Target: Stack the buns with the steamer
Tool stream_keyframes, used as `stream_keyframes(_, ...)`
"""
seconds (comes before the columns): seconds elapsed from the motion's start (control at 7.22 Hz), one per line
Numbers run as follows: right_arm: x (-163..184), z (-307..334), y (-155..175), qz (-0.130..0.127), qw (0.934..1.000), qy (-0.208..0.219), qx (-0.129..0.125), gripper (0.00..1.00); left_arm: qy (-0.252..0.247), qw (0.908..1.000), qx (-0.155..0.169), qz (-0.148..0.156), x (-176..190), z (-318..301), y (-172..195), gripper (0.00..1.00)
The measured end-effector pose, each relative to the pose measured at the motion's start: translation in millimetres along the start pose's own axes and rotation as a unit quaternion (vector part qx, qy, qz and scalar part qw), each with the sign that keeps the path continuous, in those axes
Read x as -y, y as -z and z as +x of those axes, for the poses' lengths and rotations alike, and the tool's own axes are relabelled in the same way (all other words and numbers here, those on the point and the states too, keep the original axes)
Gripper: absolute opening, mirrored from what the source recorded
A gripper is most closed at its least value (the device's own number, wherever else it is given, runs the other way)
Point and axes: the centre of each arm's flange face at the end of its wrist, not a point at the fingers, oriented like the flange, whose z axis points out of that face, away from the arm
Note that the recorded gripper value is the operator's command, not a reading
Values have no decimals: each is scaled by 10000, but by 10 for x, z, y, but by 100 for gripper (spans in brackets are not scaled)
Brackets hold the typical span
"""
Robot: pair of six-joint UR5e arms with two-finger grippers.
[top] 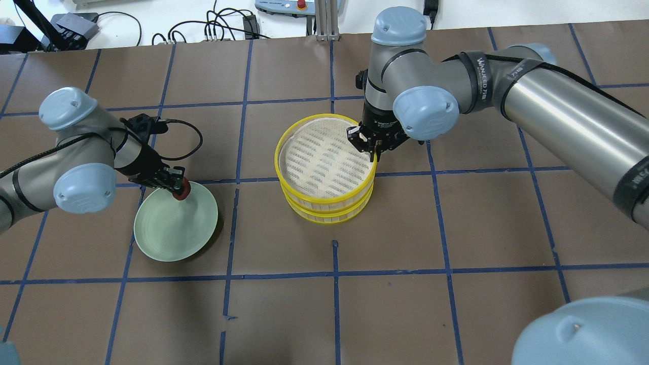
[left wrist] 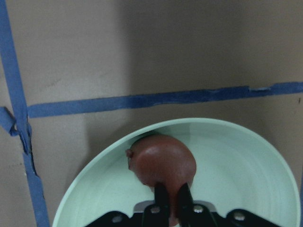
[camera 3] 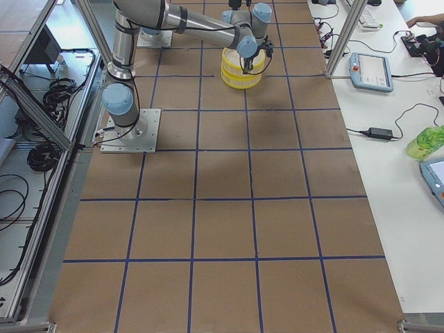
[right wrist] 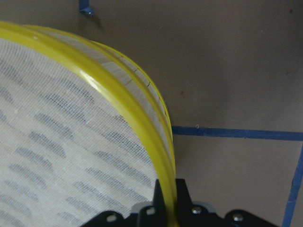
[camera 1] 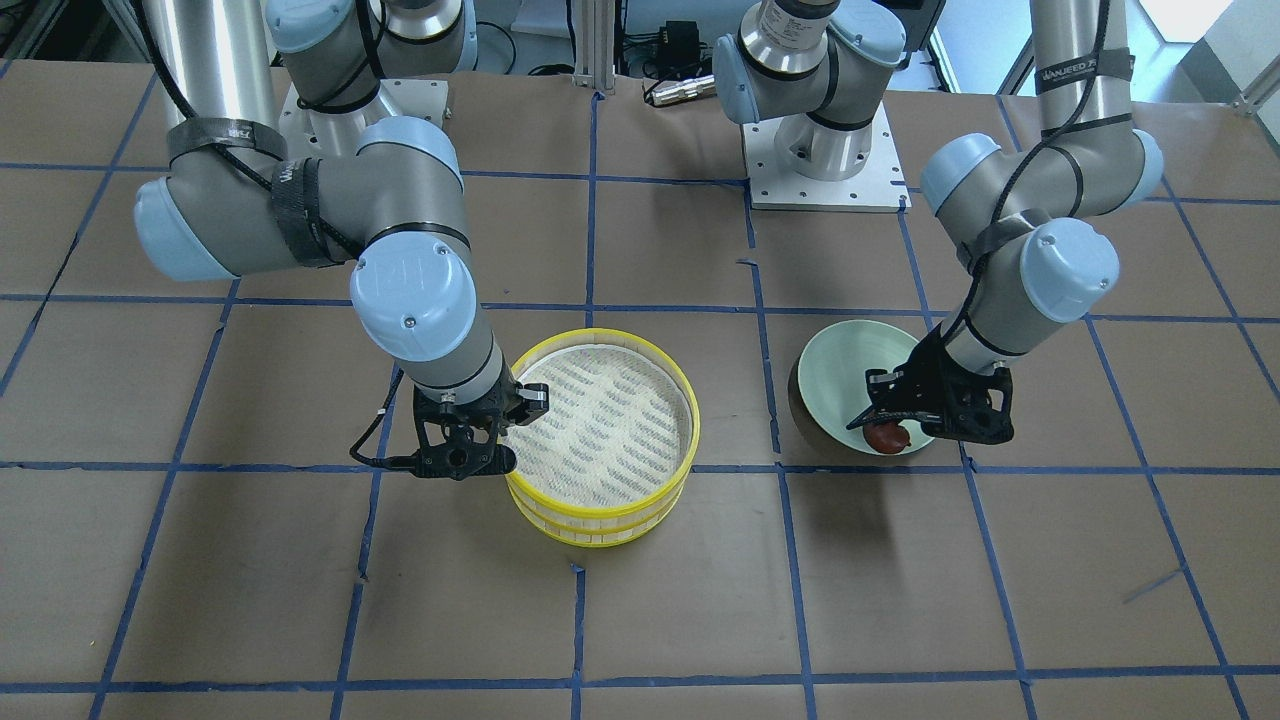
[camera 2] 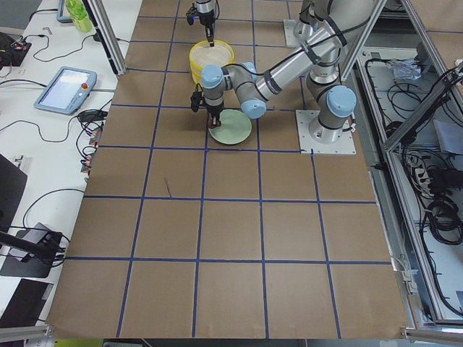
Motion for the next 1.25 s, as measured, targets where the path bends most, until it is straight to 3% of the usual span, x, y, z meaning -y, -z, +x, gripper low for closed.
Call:
stream_keyframes(0.14,-13,7,-54,12,10000,1,3,90,52,9997,64,222,103,420,233,0)
stream_keyframes(0.28,-30,12,-82,23,10000,10,3,100,205,9990,57,383,176,852,430,0)
stream_keyframes(0.42,-40,15,-86,20,10000,20,0,100,435,9976,-103,528,229,1241,583,0)
stream_keyframes(0.69,-86,53,267,232,9997,-6,25,100,858,9911,-700,739,330,1806,856,1)
stream_keyframes(0.83,-124,181,600,293,9995,-118,40,100,1077,9867,-967,743,359,1975,913,14)
stream_keyframes(0.97,-173,421,1014,294,9990,-332,55,100,1337,9815,-1204,655,351,2176,892,92)
stream_keyframes(1.25,-421,1009,1793,255,9960,-858,33,100,1499,9776,-1397,476,260,2531,825,90)
